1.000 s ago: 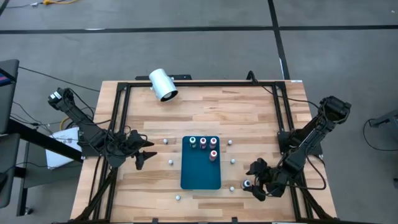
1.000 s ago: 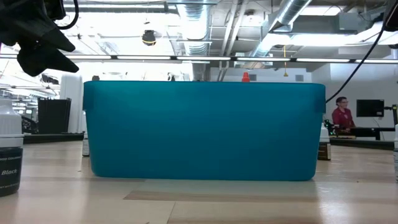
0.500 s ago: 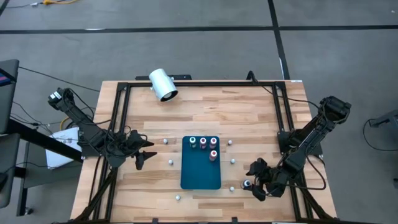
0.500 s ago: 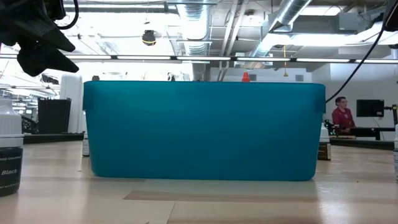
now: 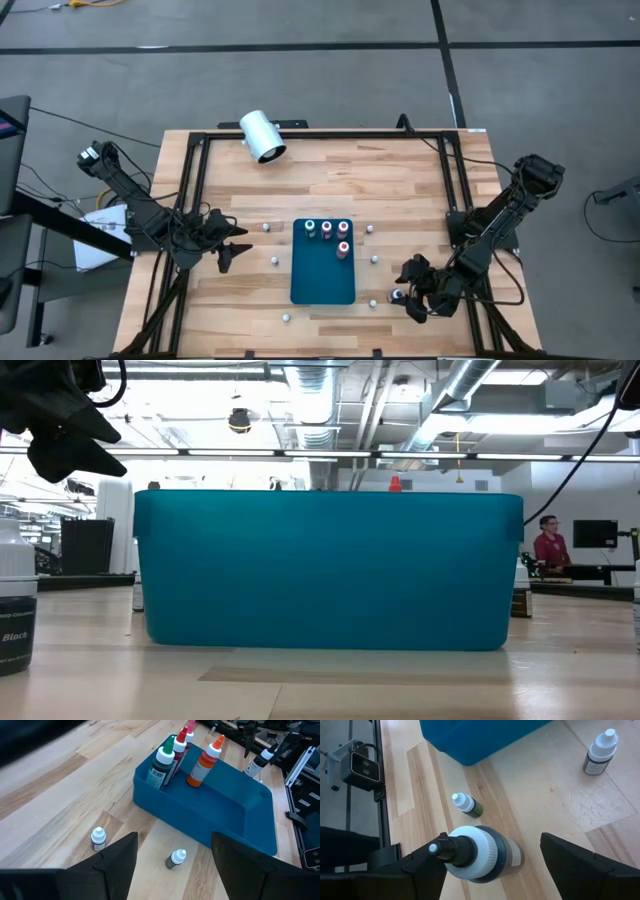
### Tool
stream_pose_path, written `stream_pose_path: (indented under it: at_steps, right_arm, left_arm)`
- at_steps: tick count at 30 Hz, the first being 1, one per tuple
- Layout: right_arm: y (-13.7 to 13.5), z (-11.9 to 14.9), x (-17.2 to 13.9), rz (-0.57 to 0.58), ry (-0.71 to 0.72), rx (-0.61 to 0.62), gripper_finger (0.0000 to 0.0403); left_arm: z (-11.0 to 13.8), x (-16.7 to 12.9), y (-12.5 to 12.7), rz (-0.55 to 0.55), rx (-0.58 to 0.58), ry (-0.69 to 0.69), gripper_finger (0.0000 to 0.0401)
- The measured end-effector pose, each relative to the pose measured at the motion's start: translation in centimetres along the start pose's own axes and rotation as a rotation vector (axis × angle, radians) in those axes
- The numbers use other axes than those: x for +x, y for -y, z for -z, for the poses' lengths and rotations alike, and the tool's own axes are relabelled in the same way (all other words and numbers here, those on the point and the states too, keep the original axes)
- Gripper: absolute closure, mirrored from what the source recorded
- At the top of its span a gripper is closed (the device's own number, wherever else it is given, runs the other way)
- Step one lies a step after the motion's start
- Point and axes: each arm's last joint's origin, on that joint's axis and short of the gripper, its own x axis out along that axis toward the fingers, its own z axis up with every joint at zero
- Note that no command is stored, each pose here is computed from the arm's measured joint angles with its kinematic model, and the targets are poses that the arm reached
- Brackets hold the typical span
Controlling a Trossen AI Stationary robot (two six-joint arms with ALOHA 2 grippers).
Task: Pick & Place food coloring
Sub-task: Put the big black food coloring bottle into the blue container
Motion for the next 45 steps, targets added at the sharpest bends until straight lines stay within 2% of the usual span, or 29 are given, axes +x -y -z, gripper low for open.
stream_pose_path:
  at_steps: [13, 25, 35, 39, 45]
  right_arm:
    - [0.0, 0.0, 0.0, 0.0, 0.0, 0.001, 0.0154]
    - [-0.1, 0.0, 0.0, -0.006, 0.006, 0.005, 0.0271]
    - [-0.2, -0.8, -0.9, -0.043, 0.032, 0.042, 0.0251]
    - [-0.2, -2.1, -2.3, -0.093, 0.096, 0.048, 0.0271]
    - [-0.7, -4.7, -5.0, -0.2, 0.194, 0.015, 0.0272]
  left_arm:
    - [0.0, 0.0, 0.0, 0.0, 0.0, 0.0, 0.0159]
    - [0.0, 0.0, 0.0, 0.0, 0.0, 0.0, 0.0159]
    - [0.0, 0.0, 0.0, 0.0, 0.0, 0.0, 0.0159]
    - [0.0, 0.0, 0.0, 0.0, 0.0, 0.0, 0.0159]
    - [0.0, 0.0, 0.0, 0.001, 0.0, 0.0, 0.0159]
